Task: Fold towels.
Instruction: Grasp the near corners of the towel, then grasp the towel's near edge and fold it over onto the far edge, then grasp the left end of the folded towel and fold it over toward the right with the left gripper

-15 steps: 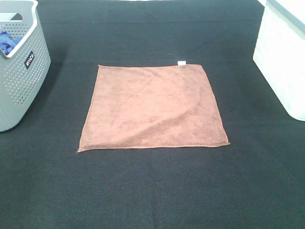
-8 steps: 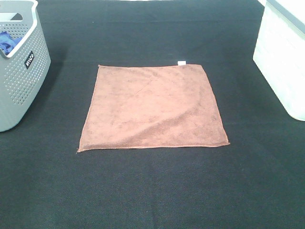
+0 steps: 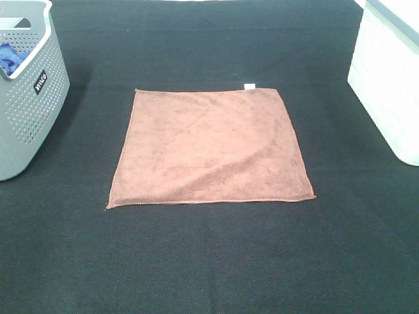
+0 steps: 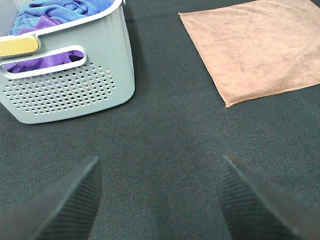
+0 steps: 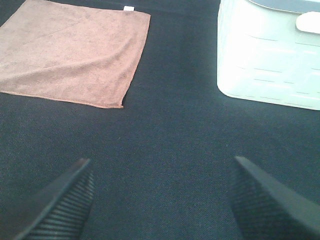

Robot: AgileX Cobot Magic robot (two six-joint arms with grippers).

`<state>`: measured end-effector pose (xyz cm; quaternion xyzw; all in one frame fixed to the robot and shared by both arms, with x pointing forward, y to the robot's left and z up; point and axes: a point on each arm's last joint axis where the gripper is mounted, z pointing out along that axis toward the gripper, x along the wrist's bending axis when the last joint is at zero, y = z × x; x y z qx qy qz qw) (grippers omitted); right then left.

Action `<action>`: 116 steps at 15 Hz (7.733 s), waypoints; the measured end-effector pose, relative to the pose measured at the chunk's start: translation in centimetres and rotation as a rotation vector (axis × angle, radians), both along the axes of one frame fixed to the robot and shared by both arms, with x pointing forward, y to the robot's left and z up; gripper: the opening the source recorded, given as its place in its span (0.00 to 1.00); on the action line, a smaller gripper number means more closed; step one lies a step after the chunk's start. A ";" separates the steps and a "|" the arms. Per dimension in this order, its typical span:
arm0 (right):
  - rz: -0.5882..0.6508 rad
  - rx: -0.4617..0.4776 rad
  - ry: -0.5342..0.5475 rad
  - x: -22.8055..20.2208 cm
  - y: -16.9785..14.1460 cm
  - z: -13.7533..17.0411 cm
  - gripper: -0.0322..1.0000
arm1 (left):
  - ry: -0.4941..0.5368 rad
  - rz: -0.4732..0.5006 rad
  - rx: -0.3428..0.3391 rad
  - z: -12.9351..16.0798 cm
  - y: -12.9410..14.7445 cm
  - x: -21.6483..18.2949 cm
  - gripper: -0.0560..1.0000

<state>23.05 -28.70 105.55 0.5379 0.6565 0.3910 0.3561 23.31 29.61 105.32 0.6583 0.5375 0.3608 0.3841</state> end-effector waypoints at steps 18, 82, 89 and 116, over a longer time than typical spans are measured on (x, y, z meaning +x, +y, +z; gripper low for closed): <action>0.000 0.000 0.000 0.0 0.0 0.0 0.72 | 0.000 0.000 0.000 0.0 0.0 0.0 0.66; 0.043 0.402 0.979 36.5 5.8 -18.8 0.03 | 0.993 -0.225 -0.548 -21.1 -11.5 33.5 0.06; 0.035 0.402 1.110 29.3 5.4 -17.8 0.03 | 1.061 -0.187 -0.448 -19.4 -9.5 26.6 0.06; 0.077 0.383 0.762 48.7 6.8 -16.6 0.33 | 0.602 -0.117 -0.284 -16.4 -10.9 44.9 0.32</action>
